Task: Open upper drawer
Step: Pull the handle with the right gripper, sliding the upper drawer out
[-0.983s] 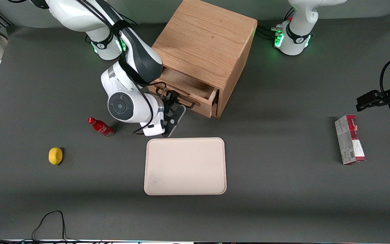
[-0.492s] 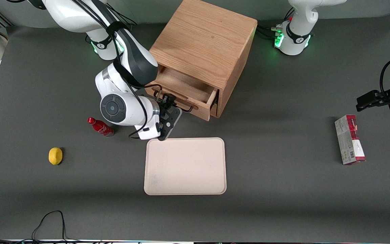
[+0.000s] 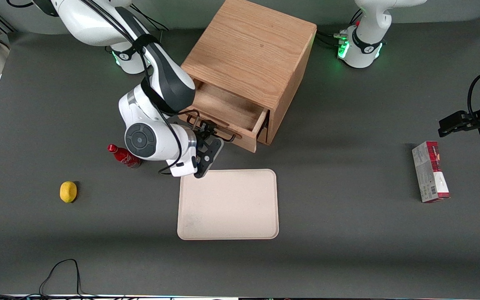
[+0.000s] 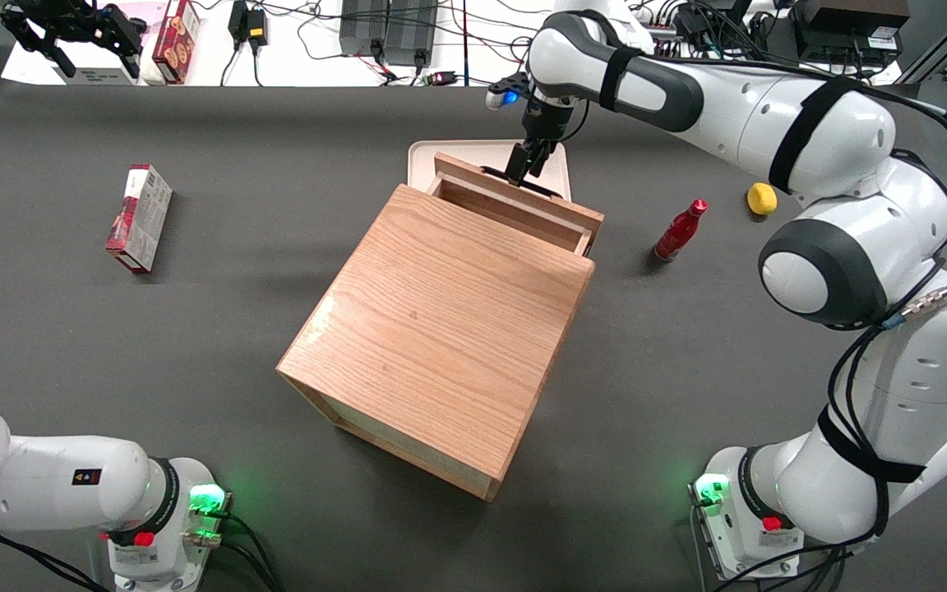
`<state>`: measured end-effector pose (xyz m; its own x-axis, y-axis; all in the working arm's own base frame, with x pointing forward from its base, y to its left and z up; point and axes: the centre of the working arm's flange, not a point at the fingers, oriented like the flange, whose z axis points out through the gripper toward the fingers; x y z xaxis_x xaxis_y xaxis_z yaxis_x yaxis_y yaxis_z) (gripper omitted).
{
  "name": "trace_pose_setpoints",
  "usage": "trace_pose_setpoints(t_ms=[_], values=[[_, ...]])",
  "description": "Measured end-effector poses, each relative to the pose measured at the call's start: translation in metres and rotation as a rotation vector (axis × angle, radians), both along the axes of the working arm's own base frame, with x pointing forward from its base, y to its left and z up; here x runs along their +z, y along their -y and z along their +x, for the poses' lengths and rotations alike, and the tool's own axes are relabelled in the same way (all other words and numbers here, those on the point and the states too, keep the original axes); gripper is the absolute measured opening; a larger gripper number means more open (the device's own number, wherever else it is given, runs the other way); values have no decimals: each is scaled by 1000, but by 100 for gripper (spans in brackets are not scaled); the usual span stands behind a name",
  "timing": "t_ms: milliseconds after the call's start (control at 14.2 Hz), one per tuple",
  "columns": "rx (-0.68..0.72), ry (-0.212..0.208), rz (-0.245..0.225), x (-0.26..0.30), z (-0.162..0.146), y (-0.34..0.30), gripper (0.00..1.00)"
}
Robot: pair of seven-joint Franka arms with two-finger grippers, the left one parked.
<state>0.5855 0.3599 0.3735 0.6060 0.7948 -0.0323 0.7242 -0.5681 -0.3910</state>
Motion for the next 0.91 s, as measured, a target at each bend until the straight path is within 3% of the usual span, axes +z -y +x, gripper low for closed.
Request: trace_pose_setpoints(t_ms=[913], values=[[-37,45,31,1,41,27,100]])
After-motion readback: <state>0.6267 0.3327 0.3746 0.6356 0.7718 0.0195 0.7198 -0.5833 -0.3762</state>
